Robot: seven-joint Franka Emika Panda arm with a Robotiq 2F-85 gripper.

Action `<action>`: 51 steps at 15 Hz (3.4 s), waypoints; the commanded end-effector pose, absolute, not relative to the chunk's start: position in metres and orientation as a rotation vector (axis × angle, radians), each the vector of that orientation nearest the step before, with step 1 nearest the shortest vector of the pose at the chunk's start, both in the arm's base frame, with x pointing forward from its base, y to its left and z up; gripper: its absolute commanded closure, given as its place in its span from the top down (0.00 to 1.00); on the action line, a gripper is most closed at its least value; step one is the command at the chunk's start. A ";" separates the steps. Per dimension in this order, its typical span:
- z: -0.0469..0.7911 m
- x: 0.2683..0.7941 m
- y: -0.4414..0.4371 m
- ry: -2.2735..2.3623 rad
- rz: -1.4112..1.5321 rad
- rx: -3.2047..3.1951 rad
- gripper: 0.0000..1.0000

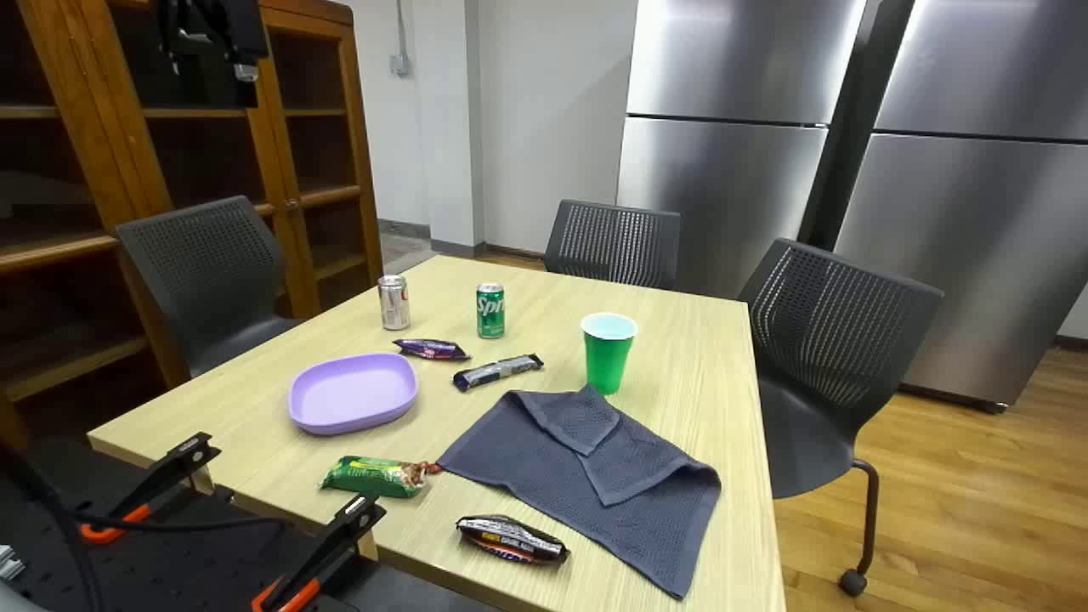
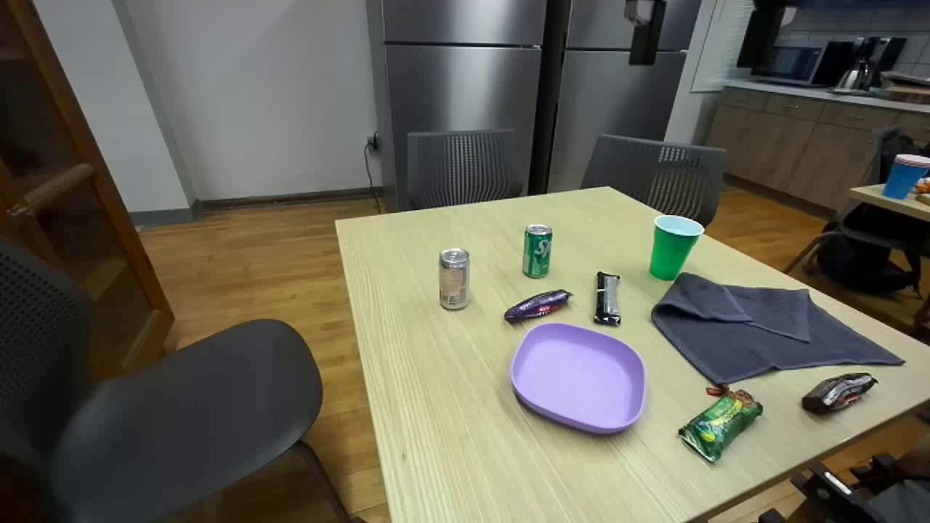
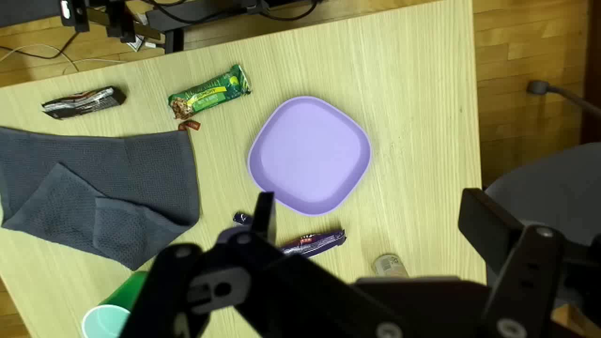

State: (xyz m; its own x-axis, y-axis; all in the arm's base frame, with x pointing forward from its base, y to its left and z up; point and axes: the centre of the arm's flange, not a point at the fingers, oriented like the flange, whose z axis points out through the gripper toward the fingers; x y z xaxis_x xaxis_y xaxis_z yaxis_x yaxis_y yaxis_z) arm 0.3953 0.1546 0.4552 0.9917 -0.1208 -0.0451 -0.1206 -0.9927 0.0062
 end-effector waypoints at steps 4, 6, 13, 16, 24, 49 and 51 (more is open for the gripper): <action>0.455 0.395 0.155 -0.190 -0.072 3.131 1.00; 0.455 0.395 0.155 -0.190 -0.072 3.132 1.00; 0.439 0.400 0.140 -0.314 -0.110 3.130 1.00; 0.425 0.405 0.123 -0.474 -0.114 3.104 1.00; 0.379 0.409 0.081 -0.901 -0.163 2.993 1.00; 0.232 0.360 -0.007 -1.467 -0.255 2.786 1.00; 0.220 0.362 -0.013 -1.530 -0.244 2.738 1.00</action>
State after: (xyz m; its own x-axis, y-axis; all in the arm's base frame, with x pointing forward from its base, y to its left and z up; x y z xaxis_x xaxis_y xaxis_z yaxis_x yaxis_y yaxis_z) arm 0.3651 -0.0060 0.2402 0.5773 -0.8003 -0.1624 -0.8045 -0.5914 0.0548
